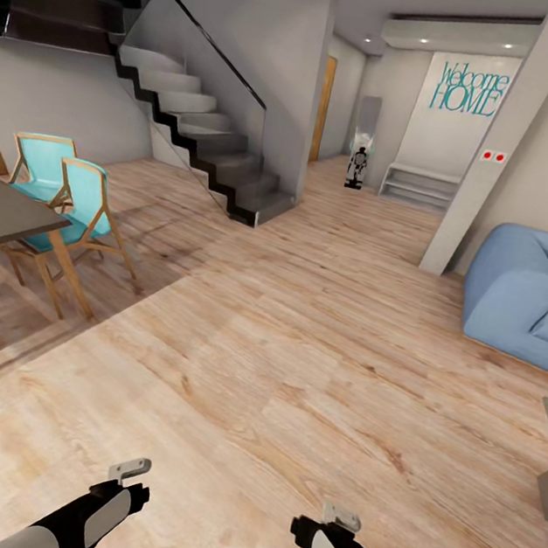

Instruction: Place each of the two pumpkins and all three candles from the living room inside a cabinet in the living room (use any cabinet), then make sure every cabinet is closed, and position the cauldron so it is next to a table in the living room.

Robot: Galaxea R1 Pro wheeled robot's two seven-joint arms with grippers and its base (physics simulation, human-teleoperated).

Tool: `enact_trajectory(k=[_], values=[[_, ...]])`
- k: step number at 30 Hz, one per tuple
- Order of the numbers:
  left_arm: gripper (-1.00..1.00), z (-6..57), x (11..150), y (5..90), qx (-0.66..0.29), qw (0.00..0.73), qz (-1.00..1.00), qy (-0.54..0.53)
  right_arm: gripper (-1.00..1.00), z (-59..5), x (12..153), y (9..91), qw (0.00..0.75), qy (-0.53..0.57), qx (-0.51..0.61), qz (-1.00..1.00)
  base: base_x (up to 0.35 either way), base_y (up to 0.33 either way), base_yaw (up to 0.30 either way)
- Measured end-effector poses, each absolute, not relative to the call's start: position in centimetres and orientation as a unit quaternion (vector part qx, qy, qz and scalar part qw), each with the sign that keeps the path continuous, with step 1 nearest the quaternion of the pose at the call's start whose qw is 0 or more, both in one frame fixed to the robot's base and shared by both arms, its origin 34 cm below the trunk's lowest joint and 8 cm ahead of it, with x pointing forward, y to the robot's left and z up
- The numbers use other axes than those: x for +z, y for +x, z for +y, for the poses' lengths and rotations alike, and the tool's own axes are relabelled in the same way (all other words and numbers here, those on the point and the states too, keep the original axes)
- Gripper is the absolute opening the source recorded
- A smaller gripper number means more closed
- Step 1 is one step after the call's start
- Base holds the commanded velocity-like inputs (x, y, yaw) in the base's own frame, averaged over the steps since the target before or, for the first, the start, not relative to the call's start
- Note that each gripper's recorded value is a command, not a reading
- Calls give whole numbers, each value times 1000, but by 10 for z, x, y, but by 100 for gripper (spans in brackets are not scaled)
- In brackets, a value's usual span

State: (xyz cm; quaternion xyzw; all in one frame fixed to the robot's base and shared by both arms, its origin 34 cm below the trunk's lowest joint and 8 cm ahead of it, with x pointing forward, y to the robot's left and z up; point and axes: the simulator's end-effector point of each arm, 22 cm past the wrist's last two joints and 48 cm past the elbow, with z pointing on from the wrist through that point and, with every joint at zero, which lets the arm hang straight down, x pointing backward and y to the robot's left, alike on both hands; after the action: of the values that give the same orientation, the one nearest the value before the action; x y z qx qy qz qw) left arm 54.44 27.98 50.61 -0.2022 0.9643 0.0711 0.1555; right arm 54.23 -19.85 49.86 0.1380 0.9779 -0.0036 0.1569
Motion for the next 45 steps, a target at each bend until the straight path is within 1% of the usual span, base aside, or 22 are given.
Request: enact_trajectory(k=[17,25,41,45], values=[[100,279,476,542,71,155,965,-201,100,-217,461,528,156,146,-27,977,0,0,0],[100,251,461,541,54,153,967,-195,100,-219,446,525,155,146,-29,977,0,0,0],[100,250,432,538,54,153,967,-194,100,-223,418,529,174,153,-33,972,0,0,0],[100,248,424,537,52,153,968,-194,100,-228,408,522,168,152,-39,973,0,0,0]])
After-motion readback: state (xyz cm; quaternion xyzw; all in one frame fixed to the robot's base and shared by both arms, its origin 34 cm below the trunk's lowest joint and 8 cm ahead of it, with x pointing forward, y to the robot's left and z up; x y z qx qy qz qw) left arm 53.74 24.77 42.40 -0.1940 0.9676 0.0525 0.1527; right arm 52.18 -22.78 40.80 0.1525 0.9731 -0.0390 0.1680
